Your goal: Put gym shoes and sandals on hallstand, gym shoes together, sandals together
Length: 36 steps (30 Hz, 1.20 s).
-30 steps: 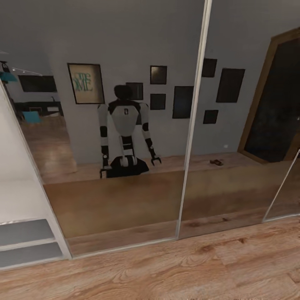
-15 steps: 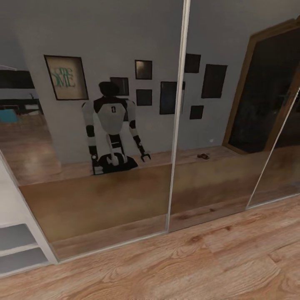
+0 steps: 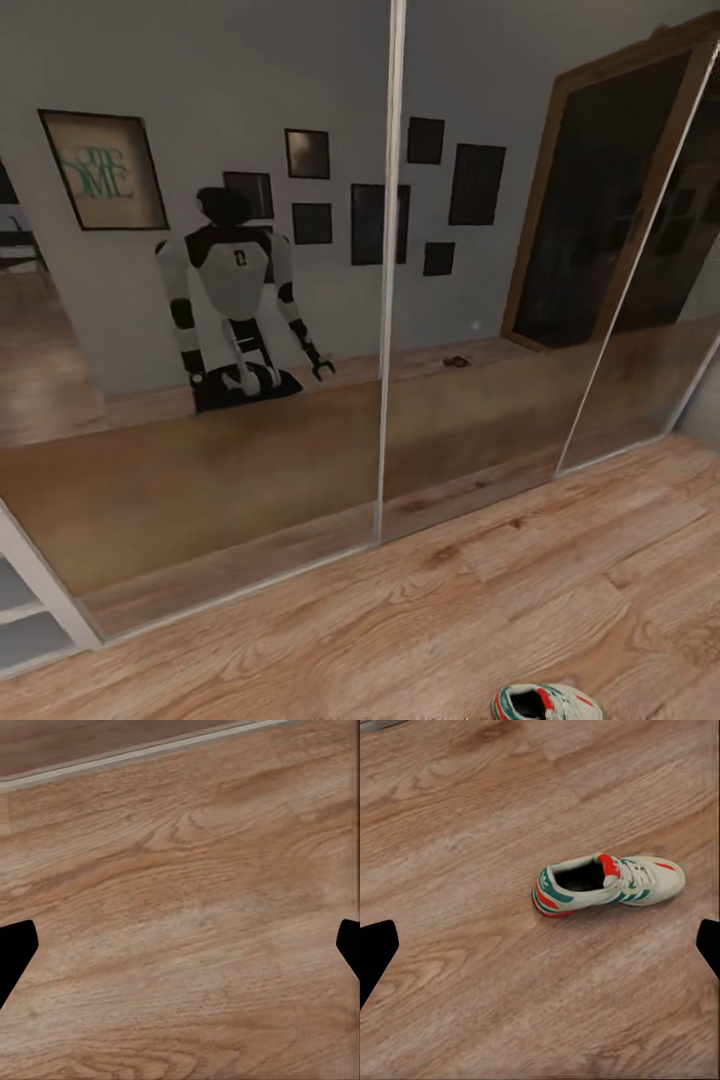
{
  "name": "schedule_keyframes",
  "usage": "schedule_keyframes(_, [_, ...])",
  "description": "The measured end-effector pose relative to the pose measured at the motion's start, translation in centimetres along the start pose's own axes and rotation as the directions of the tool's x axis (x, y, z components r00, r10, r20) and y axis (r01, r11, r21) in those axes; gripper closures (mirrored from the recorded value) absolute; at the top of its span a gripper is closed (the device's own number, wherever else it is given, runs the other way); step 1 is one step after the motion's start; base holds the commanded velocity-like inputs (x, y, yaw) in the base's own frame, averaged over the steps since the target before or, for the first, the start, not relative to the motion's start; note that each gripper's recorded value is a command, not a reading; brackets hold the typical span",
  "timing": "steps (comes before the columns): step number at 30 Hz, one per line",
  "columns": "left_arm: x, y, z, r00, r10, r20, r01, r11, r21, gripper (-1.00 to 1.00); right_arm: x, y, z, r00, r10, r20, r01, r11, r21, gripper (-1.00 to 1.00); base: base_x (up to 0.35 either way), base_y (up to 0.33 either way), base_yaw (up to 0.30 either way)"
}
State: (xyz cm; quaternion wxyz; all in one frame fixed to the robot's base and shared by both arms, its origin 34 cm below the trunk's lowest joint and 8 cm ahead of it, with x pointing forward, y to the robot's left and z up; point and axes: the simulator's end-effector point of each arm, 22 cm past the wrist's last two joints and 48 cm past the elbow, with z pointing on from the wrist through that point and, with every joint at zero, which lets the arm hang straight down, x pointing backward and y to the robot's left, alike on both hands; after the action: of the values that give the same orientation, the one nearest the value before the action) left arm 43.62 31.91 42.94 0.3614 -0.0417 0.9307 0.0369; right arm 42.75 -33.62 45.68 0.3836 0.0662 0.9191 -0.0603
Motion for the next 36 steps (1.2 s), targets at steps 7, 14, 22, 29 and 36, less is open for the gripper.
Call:
schedule_keyframes(7, [1.4, 0.3, 0.9, 1.0, 0.003, -0.008, -0.003, 1.0, -0.004, -1.0, 1.5, -1.0, 0.8, 1.0, 0.022, -0.008, -0.022, 0.999, 0.027, -1.0, 0.0, 0.0, -0.208])
schedule_keyframes(14, [2.8, 0.3, 1.8, 1.0, 0.005, -0.016, -0.005, 1.0, -0.005, -1.0, 2.9, -1.1, 1.7, 1.0, 0.023, -0.015, -0.023, 0.999, 0.03, -1.0, 0.0, 0.0, -0.208])
schedule_keyframes(22, [4.5, 0.3, 2.8, 1.0, 0.006, -0.025, -0.006, 1.0, -0.005, -1.0, 4.6, -1.1, 2.6, 0.999, 0.022, -0.025, -0.022, 0.999, 0.031, -1.0, 0.0, 0.0, -0.208])
schedule_keyframes(29, [6.0, 0.3, 3.7, 0.999, 0.008, -0.034, -0.008, 1.0, -0.004, -1.0, 6.0, -1.1, 3.5, 0.999, 0.023, -0.032, -0.022, 0.999, 0.034, -1.0, 0.0, 0.0, -0.208])
schedule_keyframes(36, [7.6, 0.3, 4.6, 0.999, 0.01, -0.042, -0.01, 1.0, -0.004, -1.0, 7.5, -1.2, 4.3, 0.999, 0.022, -0.038, -0.021, 0.999, 0.036, -1.0, 0.0, 0.0, -0.204])
